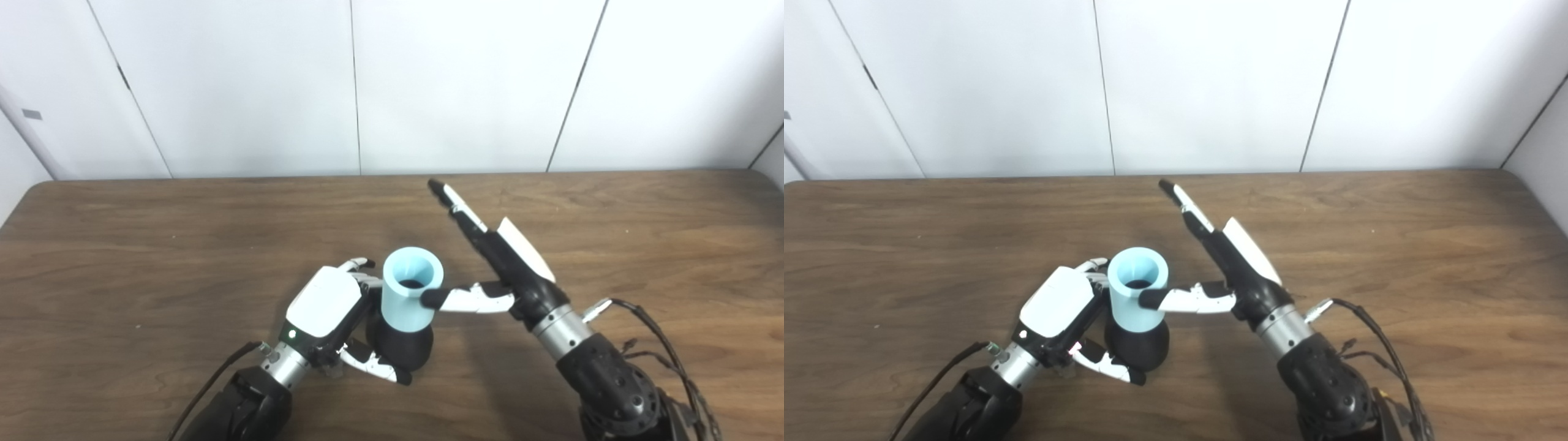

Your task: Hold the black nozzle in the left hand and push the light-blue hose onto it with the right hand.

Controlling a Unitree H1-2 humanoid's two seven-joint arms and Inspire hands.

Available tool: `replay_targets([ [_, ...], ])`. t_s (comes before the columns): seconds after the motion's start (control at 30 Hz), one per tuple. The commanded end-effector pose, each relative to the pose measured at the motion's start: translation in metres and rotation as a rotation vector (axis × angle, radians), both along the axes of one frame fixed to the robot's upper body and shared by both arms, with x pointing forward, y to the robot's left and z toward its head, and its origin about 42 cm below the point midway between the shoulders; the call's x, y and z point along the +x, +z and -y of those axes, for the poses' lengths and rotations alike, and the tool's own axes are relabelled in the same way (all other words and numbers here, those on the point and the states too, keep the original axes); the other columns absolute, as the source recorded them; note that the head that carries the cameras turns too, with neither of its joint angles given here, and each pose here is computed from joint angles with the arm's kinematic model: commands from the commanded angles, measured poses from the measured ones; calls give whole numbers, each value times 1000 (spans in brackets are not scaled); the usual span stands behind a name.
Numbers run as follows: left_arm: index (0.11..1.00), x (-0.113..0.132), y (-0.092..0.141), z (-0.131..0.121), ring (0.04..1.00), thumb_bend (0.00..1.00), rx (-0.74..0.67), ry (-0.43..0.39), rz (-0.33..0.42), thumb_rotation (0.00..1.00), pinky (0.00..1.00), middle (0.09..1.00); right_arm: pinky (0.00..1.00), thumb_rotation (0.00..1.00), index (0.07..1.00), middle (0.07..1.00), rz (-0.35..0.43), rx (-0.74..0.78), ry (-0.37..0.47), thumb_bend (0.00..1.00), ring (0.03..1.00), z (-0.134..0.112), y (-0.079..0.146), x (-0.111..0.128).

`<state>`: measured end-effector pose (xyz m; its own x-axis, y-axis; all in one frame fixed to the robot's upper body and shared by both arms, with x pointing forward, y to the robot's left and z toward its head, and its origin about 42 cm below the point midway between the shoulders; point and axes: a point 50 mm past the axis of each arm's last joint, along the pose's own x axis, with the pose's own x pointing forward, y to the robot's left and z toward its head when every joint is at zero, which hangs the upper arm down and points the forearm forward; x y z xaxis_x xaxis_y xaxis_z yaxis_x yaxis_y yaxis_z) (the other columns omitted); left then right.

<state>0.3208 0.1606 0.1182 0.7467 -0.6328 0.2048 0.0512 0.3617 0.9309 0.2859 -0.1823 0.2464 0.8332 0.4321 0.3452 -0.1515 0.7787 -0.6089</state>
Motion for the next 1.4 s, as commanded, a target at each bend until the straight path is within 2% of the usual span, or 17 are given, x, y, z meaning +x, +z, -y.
replay_targets([
  [0.0, 496, -26, -37, 5, 467, 523, -4, -7, -119, 0, 824, 470, 1000, 801, 1000, 1000, 187, -35, 23, 1000, 1000, -1, 28, -6],
  [0.17, 496, -26, -36, 4, 472, 523, 10, -4, -126, 0, 835, 471, 1000, 778, 992, 1000, 296, -125, 35, 1000, 1000, -2, 43, -22],
  [0.3, 495, -26, -36, 4, 475, 523, 11, -4, -125, 0, 835, 472, 1000, 822, 955, 993, 370, -191, 50, 1000, 1000, -3, 49, -30],
  [0.5, 493, -26, -36, 3, 475, 523, 15, -3, -124, 0, 832, 474, 1000, 816, 916, 957, 398, -269, 87, 1000, 1000, -5, 54, -39],
  [0.67, 495, -26, -37, 2, 477, 523, 15, -3, -126, 0, 835, 472, 1000, 815, 914, 942, 416, -368, 102, 1000, 1000, -7, 50, -44],
  [0.93, 494, -26, -37, 2, 473, 523, 7, -4, -124, 0, 839, 472, 1000, 813, 900, 916, 369, -472, 124, 1000, 1000, -10, 29, -47],
  [1.0, 492, -26, -37, 2, 474, 523, 5, -3, -125, 0, 840, 474, 993, 787, 896, 920, 346, -486, 131, 1000, 1000, -10, 21, -47],
  [1.17, 492, -26, -36, 1, 474, 523, 6, -2, -126, 0, 837, 474, 1000, 775, 912, 942, 235, -587, 146, 996, 1000, -10, -8, -42],
  [1.37, 494, -27, -37, 0, 470, 523, -2, 2, -119, 0, 828, 472, 1000, 829, 955, 985, 94, -708, 166, 985, 1000, -9, -46, -42],
])
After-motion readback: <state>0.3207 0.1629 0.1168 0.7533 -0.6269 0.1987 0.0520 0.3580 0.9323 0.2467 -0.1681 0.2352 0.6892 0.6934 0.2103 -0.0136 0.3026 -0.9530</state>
